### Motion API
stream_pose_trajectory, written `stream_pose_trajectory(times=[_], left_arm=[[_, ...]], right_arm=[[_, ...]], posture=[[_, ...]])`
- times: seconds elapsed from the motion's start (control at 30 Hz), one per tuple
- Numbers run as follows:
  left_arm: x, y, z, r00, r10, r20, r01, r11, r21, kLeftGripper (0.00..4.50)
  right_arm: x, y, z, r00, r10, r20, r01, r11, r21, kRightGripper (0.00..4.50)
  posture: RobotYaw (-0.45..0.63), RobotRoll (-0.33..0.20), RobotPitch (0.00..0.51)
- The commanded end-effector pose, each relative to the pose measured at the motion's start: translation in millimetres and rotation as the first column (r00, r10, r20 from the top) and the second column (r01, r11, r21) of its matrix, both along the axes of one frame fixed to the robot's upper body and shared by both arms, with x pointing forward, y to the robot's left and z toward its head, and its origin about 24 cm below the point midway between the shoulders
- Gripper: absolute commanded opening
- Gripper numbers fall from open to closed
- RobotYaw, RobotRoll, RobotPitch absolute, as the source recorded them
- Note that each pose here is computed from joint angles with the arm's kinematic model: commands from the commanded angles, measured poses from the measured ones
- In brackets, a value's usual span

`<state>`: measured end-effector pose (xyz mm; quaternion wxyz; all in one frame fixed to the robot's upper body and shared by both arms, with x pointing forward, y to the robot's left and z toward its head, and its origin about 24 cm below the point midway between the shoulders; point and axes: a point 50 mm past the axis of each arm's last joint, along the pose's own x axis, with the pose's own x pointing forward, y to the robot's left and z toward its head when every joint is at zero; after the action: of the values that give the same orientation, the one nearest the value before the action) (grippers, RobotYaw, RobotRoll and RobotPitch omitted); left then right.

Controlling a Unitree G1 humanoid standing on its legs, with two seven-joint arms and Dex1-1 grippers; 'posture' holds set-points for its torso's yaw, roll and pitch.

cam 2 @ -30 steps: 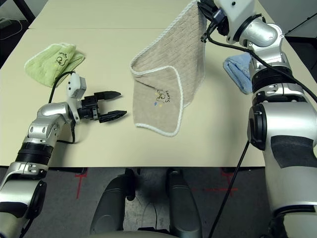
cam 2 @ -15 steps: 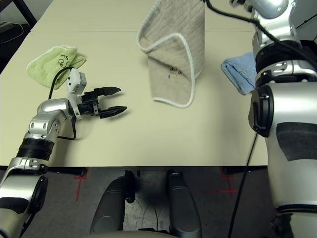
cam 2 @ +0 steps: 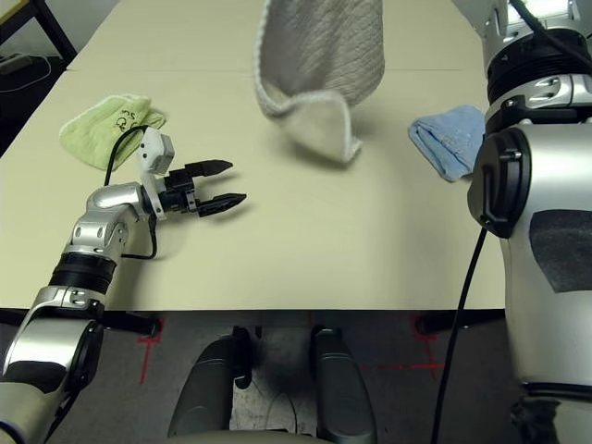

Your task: Fold the towel and set it aside.

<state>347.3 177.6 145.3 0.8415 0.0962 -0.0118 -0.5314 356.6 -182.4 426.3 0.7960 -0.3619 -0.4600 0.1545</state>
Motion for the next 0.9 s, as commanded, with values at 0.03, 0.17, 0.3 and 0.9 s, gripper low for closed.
stream_pose_trajectory(times=[0.03, 0.17, 0.3, 0.9], left_arm=[[1.2, -2, 4, 1.000, -0.002, -0.008, 0.002, 1.000, -0.006, 4.50], [3.3, -9, 15, 1.000, 0.011, -0.013, -0.012, 1.000, -0.027, 4.50], [8.1, -18, 23, 0.999, 0.049, 0.020, -0.049, 0.999, 0.010, 4.50], [-27.4, -75, 12, 0.985, 0.170, -0.017, -0.164, 0.969, 0.184, 4.50]], right_arm=[[-1.6, -6, 6, 0.999, -0.033, 0.002, 0.033, 0.999, 0.014, 0.04], [1.7, -4, 2, 0.999, -0.038, -0.023, 0.038, 0.999, 0.013, 0.04], [5.5, -1, -1, 0.997, -0.047, -0.054, 0.047, 0.999, 0.011, 0.04], [18.9, 10, -17, 0.988, -0.059, -0.143, 0.061, 0.998, 0.008, 0.04]], posture=[[0.01, 0.000, 0.132], [0.02, 0.000, 0.137], [0.02, 0.000, 0.148], [0.04, 0.000, 0.178]])
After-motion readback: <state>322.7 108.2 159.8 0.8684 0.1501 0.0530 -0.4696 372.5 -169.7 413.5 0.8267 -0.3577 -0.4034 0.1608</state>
